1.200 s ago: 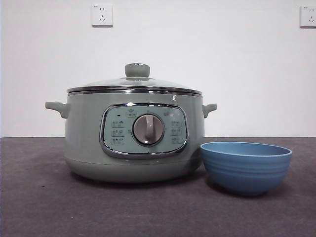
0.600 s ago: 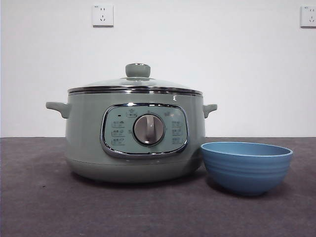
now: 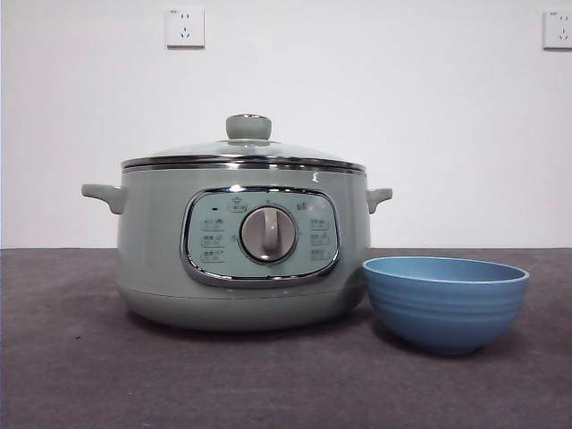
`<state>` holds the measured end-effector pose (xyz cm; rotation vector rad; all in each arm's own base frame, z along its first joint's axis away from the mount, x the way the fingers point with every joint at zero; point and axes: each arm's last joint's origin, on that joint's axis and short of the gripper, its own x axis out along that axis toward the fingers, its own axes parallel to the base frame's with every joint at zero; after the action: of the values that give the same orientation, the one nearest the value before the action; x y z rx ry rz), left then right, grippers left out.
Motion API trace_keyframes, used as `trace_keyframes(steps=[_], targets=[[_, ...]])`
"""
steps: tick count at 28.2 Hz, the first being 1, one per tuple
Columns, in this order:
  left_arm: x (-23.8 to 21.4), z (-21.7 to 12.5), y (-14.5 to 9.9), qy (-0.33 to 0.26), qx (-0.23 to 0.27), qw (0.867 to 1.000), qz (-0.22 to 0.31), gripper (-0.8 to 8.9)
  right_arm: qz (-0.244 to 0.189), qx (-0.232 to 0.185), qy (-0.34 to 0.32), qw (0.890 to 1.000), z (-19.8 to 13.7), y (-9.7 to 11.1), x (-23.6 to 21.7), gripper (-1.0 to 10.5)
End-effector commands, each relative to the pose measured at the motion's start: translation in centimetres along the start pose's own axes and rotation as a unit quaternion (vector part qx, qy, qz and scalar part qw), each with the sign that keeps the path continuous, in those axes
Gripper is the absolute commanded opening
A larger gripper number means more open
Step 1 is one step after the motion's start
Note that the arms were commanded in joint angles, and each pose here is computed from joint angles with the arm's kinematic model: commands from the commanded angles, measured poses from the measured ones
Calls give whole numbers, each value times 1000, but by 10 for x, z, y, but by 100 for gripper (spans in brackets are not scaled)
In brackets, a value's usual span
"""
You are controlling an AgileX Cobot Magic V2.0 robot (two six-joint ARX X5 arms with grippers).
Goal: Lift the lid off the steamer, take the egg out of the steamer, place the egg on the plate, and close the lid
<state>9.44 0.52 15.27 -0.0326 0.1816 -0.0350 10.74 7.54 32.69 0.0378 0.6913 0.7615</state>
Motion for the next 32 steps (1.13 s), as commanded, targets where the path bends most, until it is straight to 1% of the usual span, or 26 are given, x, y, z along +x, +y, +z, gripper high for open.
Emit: trace_keyframes(steps=[1,2,3,4,5,7,8,9,10,12,13,14,17,20,22,28,32], targets=[[1,-4,0,5,-4,1000,-2,-4,-1,-3,-1,1000,-1,0,1,2],[1,-4,0,5,-4,1000,-2,-4,-2,-16,-5,1000,-1,0,0,2],[1,-4,0,5,-4,1000,-2,-4,-23,-33,-20,999,-1,-2,-6,2],[1,-4,0,5,-4,1000,-2,-4,-61,-40,-41,996,-2,-5,-13,2],[1,-4,0,5,-4,1000,-2,-4,-85,-43,-61,994,-3,-8,-18,2],[1,-4,0,5,-4,1000,-2,-4,-111,-34,-119,986,-10,-17,-28,2],[1,-4,0,5,-4,1000,-2,-4,-134,-30,-149,979,-18,-22,-31,2],[1,-4,0,5,-4,1000,-2,-4,-157,-35,-179,971,-28,-26,-31,2],[1,-4,0,5,-4,1000,-2,-4,-178,-48,-214,959,-38,-32,-28,2],[1,-4,0,5,-4,1000,-2,-4,-210,-59,-271,938,-60,-44,-18,2],[1,-4,0,5,-4,1000,-2,-4,-223,-61,-286,930,-70,-50,-13,2],[1,-4,0,5,-4,1000,-2,-4,-234,-61,-296,924,-81,-55,-6,2],[1,-4,0,5,-4,1000,-2,-4,-261,-59,-309,913,-100,-66,7,2],[1,-4,0,5,-4,1000,-2,-4,-269,-61,-319,907,-115,-74,19,2],[1,-4,0,5,-4,1000,-2,-4,-271,-61,-321,905,-123,-78,25,2],[1,-4,0,5,-4,1000,-2,-4,-271,-51,-310,910,-146,-87,43,2],[1,-4,0,5,-4,1000,-2,-4,-278,-29,-283,917,-155,-89,48,2]])
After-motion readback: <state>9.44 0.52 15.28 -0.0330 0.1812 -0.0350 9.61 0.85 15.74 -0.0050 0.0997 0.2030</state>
